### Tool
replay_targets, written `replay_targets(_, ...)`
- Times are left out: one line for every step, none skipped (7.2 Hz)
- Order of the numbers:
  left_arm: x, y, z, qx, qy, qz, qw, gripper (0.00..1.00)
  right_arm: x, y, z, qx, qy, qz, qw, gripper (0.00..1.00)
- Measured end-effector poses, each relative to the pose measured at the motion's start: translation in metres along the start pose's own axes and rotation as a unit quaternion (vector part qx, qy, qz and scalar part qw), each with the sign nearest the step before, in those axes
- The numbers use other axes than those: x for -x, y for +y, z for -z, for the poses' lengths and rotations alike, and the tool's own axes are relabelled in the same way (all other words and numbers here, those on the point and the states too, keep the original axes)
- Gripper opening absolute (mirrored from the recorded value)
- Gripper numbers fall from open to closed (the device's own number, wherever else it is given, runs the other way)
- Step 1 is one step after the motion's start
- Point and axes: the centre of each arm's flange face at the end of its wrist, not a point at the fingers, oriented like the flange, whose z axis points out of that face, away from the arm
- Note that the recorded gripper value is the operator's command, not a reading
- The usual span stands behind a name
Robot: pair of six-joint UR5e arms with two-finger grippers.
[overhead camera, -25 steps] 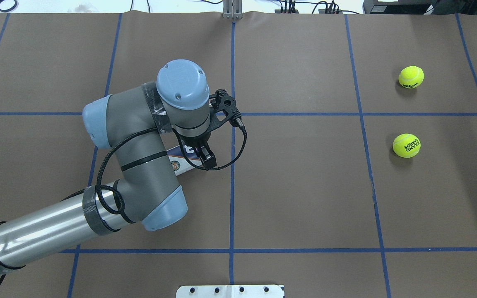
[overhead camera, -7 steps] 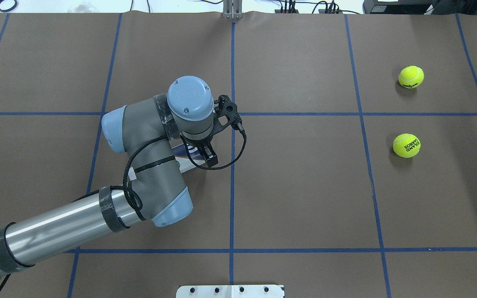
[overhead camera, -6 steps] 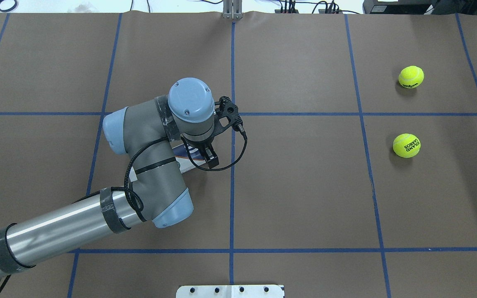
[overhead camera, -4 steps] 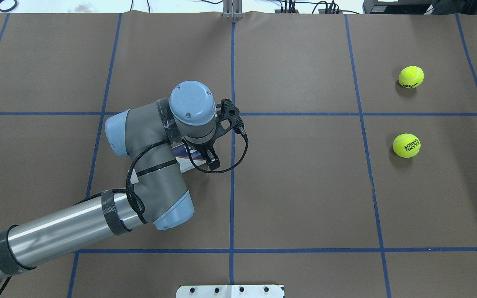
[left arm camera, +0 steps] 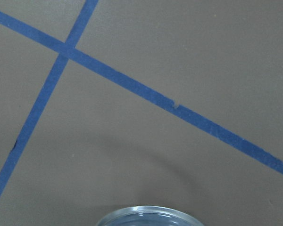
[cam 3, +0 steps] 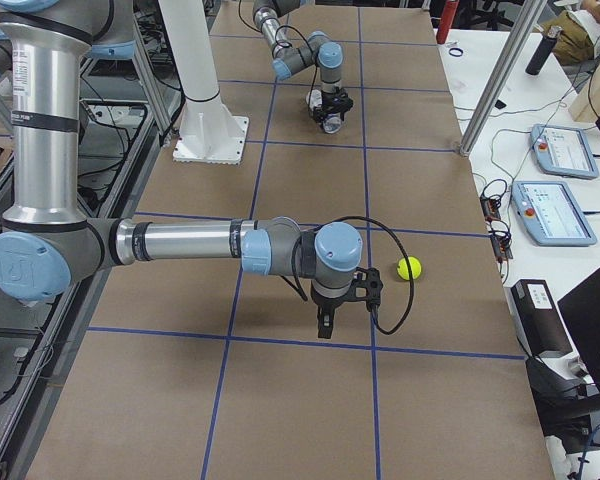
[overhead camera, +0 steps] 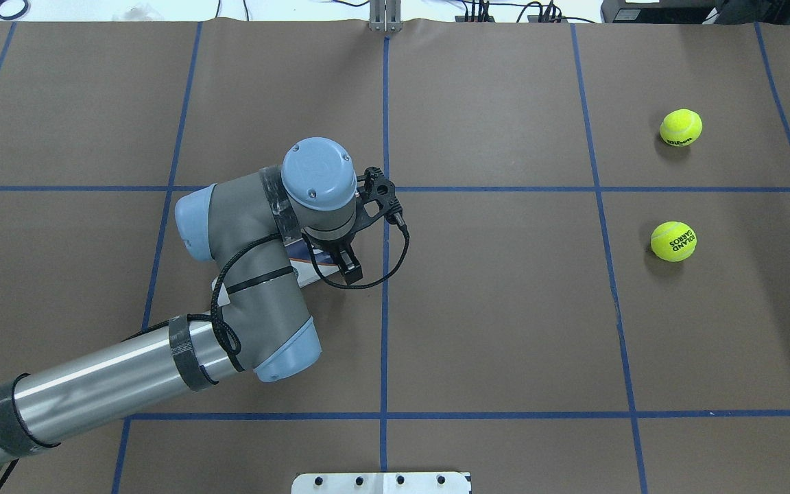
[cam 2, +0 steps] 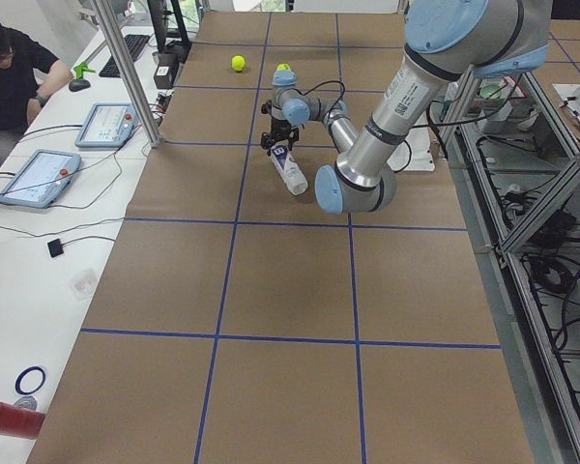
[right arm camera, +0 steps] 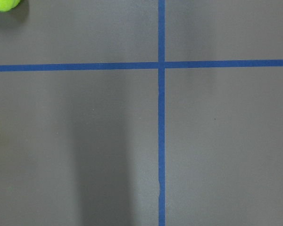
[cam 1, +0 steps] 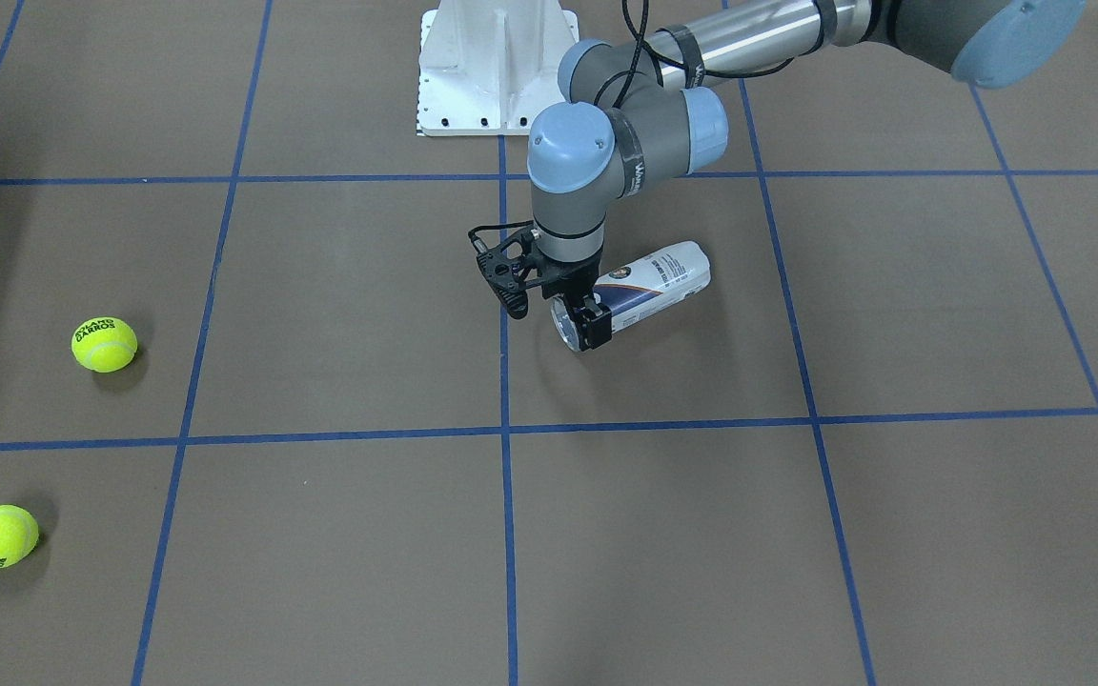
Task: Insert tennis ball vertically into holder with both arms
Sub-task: 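Close the left gripper on the Wilson can near its open end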
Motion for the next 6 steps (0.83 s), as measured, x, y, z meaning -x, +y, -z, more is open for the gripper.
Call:
replay_targets(0.0004,0.0002,-0.0009,0.001,0.0,0.0,1.0,0.86,0.0,0.0,0.0,0.0,0.0,0.0,1.0,1.0)
replay_targets(0.0005,0.0003,-0.0015,0.002,0.0,0.0,1.0,0.84,0.0,0.0,0.0,0.0,0.0,0.0,1.0,1.0)
replay_targets(0.0005,0.0002,-0.0014,0.001,0.0,0.001,1.0,0.83,0.0,0.0,0.0,0.0,0.0,0.0,1.0,1.0)
replay_targets(0.0004,-0.0004,-0.0006,0.0,0.0,0.001,1.0,0.77,0.0001,0.0,0.0001,0.0,0.0,0.0,1.0,1.0)
replay_targets(-0.0001,-0.001,0.0004,-0.001,0.0,0.001,1.0,0.68,0.0004,-0.0001,0.0003,0.0,0.0,0.001,1.0,1.0)
replay_targets(-0.0001,-0.0019,0.003,-0.003,0.0,0.0,1.0,0.65,0.0008,-0.0001,0.0008,-0.001,0.0,0.001,1.0,1.0)
